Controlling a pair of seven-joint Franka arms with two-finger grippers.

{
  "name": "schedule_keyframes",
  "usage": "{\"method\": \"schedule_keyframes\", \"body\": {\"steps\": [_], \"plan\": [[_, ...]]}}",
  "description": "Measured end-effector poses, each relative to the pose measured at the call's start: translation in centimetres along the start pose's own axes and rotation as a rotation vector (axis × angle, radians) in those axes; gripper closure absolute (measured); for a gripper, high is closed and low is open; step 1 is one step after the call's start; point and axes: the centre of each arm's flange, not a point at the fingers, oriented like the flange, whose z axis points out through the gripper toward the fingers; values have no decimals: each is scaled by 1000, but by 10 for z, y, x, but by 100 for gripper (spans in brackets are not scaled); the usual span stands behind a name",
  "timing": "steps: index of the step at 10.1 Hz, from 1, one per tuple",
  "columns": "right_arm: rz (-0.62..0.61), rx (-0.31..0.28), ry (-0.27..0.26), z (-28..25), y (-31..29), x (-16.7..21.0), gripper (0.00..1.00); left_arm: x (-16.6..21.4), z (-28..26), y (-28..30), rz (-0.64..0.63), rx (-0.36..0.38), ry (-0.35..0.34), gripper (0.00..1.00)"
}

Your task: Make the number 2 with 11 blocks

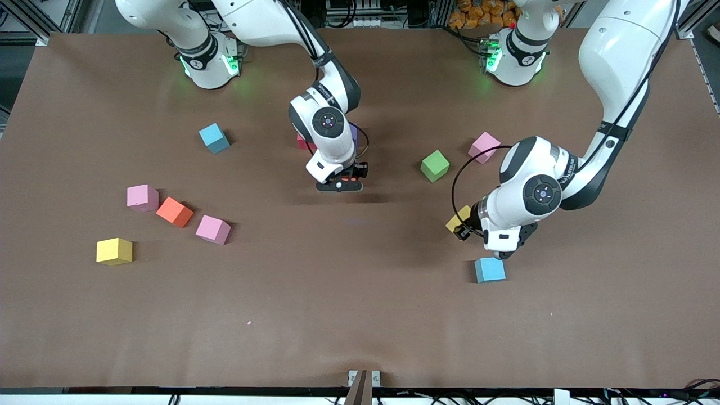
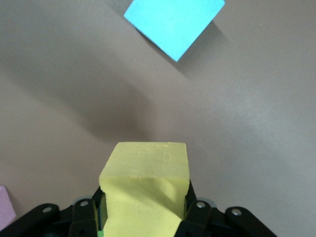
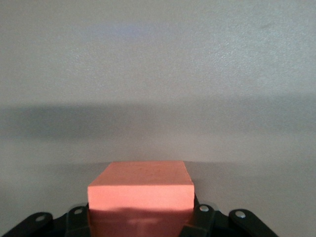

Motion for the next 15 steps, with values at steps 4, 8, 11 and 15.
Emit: {"method": "schedule_keyframes", "body": {"steps": [4,8,11,15], "plan": [[2,-9,-7,4,4,-2,15,-21,-3,11,-188,-10,-12,41],[3,-8,-7,4,4,-2,1,-34,0,17,-298,-7,-26,41],[9,27,21,-24,0,5,0,-56,-6,26,-314,-23,-80,41],[37,100,97,-98,18,38,0,-61,-8,29,-409,-22,-82,41]]}}
